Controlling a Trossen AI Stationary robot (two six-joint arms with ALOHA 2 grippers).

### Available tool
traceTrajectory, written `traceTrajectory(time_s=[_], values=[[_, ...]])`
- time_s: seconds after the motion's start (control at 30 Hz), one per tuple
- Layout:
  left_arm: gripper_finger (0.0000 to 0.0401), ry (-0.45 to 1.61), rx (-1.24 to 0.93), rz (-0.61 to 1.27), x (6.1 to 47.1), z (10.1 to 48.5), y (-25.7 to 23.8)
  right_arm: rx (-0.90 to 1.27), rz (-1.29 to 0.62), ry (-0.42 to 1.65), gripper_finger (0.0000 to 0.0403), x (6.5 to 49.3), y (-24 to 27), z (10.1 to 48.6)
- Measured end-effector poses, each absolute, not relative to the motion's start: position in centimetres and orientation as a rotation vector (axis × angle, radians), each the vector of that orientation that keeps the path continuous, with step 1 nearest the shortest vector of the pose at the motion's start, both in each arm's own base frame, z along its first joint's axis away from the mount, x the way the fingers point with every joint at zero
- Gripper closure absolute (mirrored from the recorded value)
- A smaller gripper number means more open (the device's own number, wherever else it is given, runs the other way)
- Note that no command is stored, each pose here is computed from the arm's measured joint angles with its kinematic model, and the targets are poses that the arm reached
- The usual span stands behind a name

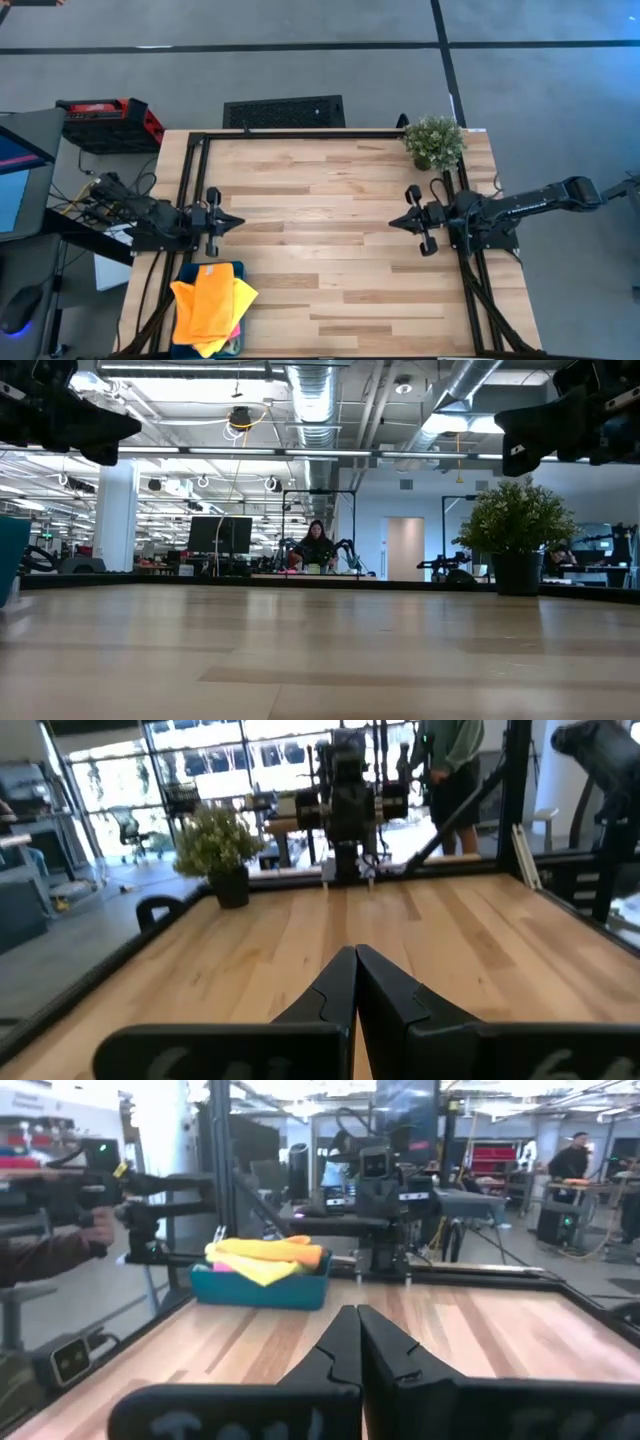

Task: Fold microfiber towels
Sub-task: Return to Home Position

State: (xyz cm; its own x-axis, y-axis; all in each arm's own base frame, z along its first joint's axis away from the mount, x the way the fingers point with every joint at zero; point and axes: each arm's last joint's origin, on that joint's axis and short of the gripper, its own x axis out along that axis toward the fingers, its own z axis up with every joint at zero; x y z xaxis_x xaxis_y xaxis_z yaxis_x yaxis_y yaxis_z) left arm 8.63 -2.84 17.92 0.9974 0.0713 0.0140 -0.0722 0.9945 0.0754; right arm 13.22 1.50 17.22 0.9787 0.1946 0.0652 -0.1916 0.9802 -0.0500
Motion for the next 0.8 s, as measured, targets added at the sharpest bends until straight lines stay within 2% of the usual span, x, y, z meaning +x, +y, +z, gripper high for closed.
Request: traceTrajectory(time_s=[0.8], values=[[0.0401, -0.006, 0.056, 0.11, 8.7, 17.6, -2.8, -0.061, 0.217, 0.044, 0.0378, 13.5, 1.9, 16.0]])
